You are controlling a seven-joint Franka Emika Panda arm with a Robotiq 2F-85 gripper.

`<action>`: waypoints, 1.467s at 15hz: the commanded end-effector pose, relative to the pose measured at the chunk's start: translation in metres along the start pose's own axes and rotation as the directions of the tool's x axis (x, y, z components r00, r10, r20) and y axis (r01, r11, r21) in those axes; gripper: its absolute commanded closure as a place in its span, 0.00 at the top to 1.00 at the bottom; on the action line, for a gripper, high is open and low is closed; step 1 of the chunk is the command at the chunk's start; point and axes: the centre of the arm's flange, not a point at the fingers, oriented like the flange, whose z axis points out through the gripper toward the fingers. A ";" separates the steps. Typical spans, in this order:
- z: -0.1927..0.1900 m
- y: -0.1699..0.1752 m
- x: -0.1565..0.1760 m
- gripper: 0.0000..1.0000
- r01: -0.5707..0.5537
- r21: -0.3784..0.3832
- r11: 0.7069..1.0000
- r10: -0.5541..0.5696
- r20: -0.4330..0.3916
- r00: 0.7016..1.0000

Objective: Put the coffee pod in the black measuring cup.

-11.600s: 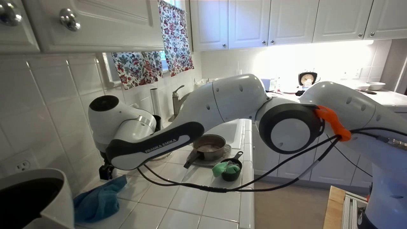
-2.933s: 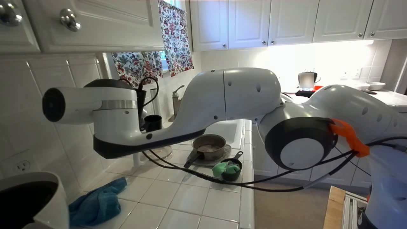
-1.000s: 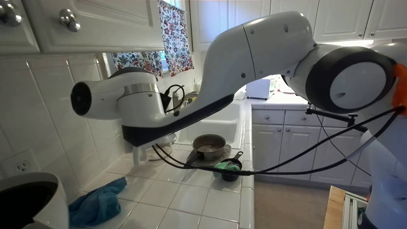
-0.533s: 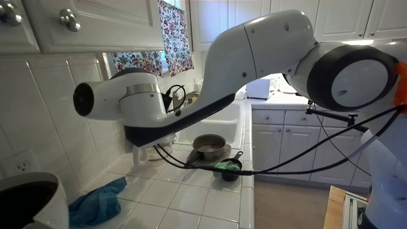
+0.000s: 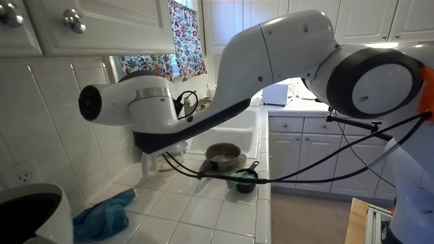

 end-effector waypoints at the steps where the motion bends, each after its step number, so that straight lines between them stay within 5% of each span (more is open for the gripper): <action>1: -0.017 0.000 -0.008 0.26 -0.032 -0.006 0.999 0.031 -0.027 0.999; 8: -0.055 -0.001 -0.041 0.26 -0.113 -0.064 0.992 0.114 0.017 0.993; 15: -0.047 0.024 -0.074 0.26 -0.200 -0.134 0.971 0.213 0.093 0.973; 22: -0.034 0.055 -0.106 0.26 -0.134 -0.034 0.990 0.137 0.115 0.984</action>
